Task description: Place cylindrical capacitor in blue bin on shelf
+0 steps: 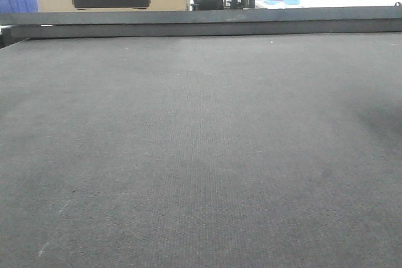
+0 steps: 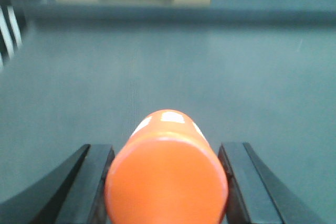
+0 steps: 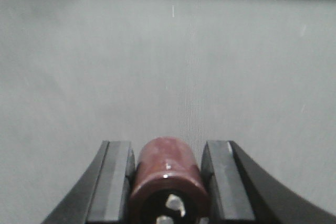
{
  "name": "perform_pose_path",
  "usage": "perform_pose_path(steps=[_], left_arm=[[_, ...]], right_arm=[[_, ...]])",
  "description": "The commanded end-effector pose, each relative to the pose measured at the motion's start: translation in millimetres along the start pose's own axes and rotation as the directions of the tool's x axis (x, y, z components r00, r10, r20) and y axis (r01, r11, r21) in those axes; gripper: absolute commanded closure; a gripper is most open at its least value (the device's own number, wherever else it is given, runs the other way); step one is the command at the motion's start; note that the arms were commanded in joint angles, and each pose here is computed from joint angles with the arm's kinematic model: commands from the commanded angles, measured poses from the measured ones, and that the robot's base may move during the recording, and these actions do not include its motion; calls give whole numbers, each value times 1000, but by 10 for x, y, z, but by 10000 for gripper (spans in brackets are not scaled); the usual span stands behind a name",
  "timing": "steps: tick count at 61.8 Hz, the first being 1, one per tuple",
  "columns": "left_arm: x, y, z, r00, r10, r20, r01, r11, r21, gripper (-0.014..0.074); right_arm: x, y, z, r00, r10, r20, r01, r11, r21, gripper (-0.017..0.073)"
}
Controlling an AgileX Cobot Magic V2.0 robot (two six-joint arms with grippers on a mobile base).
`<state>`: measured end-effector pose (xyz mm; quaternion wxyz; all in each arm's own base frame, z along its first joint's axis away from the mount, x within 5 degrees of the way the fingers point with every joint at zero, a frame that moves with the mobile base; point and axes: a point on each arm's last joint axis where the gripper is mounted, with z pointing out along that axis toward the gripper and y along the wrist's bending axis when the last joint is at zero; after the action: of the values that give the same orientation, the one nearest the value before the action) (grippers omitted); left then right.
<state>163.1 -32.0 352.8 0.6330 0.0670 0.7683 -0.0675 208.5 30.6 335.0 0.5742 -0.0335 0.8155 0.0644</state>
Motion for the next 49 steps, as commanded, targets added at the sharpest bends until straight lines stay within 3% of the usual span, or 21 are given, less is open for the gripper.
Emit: perform_pose_path(steps=[1,23,49], left_arm=[[-88,-5,-261,994,-11,111,11,1000,6,704],[-218,-5,-916,942,-7,336,4,1000,10,704],[-229,-5,-1070,922,-8,387,4,1000,12,704]], right_arm=[[-92,8,-220,997,-13,79,13,1000,-3,721],[-196,25,-891,971,-14,238,18,1000,-15,721],[-225,33,-1452,904,-11,427,23,999,-24,721]])
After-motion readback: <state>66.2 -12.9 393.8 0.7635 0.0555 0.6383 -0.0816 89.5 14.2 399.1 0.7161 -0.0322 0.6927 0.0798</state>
